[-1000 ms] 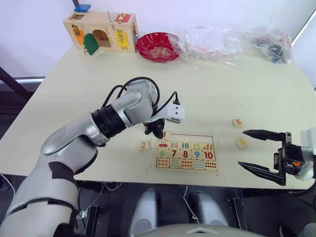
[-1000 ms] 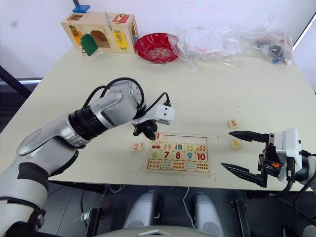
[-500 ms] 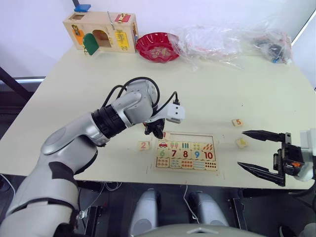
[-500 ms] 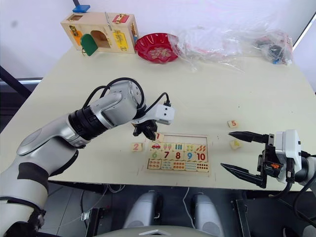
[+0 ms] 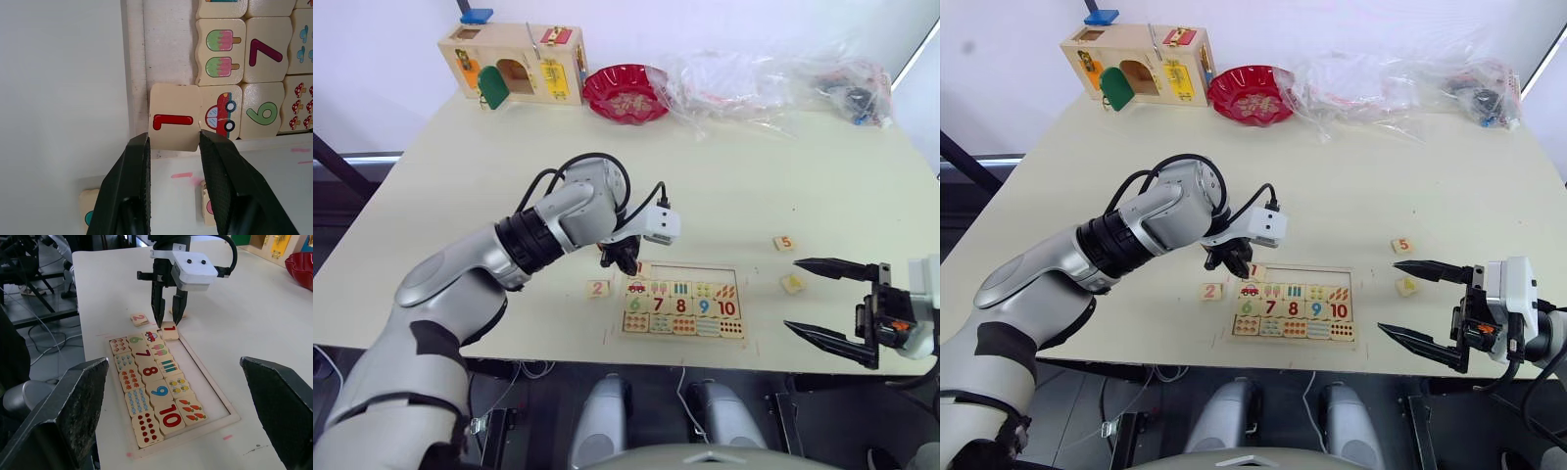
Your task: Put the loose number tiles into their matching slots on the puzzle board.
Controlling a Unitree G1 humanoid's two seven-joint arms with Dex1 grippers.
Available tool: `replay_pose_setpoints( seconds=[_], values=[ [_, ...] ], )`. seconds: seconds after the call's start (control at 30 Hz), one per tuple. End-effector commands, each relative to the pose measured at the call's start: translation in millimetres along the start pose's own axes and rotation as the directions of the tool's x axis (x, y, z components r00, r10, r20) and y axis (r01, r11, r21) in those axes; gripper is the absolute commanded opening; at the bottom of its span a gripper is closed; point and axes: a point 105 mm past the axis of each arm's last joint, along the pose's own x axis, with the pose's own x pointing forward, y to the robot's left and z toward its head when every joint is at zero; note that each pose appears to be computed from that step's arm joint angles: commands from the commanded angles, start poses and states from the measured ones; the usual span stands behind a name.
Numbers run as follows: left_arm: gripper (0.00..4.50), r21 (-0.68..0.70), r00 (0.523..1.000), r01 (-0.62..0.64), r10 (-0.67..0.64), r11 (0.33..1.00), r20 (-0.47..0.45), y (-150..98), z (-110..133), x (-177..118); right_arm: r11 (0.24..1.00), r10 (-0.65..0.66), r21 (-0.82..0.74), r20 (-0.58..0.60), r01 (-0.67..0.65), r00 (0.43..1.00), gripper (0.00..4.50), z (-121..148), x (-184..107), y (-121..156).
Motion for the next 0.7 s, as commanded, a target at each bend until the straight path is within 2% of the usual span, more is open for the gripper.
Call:
replay_pose_setpoints(
  seconds=[0.03, 0.33, 0.43, 0.5, 0.57, 0.6, 0.7],
  values=[
    [1.26, 0.015, 1.0, -0.024, 0.024, 1.0, 0.017, 1, 4, -9, 0.999, 0.011, -0.031, 0.02, -0.01, 1.0, 4.5, 6, 2, 2],
    [1.26, 0.012, 1.0, -0.024, 0.023, 1.0, 0.014, 1, 2, -7, 0.999, 0.012, -0.032, 0.022, -0.011, 1.0, 4.5, 6, 3, 2],
    [2.33, 0.014, 1.0, -0.021, 0.021, 1.0, 0.015, 0, 3, -7, 0.999, 0.012, -0.031, 0.022, -0.011, 1.0, 4.5, 6, 3, 2],
    [3.33, 0.011, 1.0, -0.022, 0.022, 1.0, 0.016, 0, 3, -7, 0.999, 0.012, -0.03, 0.021, -0.012, 1.0, 4.5, 6, 3, 2],
    [3.96, 0.008, 1.0, -0.022, 0.021, 1.0, 0.02, 0, 3, -8, 0.999, 0.013, -0.03, 0.021, -0.012, 1.0, 4.5, 6, 3, 2],
    [4.46, 0.006, 0.999, -0.022, 0.022, 1.0, 0.024, 0, 4, -10, 0.999, 0.013, -0.029, 0.022, -0.012, 1.0, 4.5, 6, 3, 3],
    [4.46, -0.007, 0.997, -0.027, 0.028, 1.0, 0.073, 3, 5, -21, 0.999, 0.013, -0.029, 0.023, -0.012, 1.0, 4.5, 6, 4, 3]
  ],
)
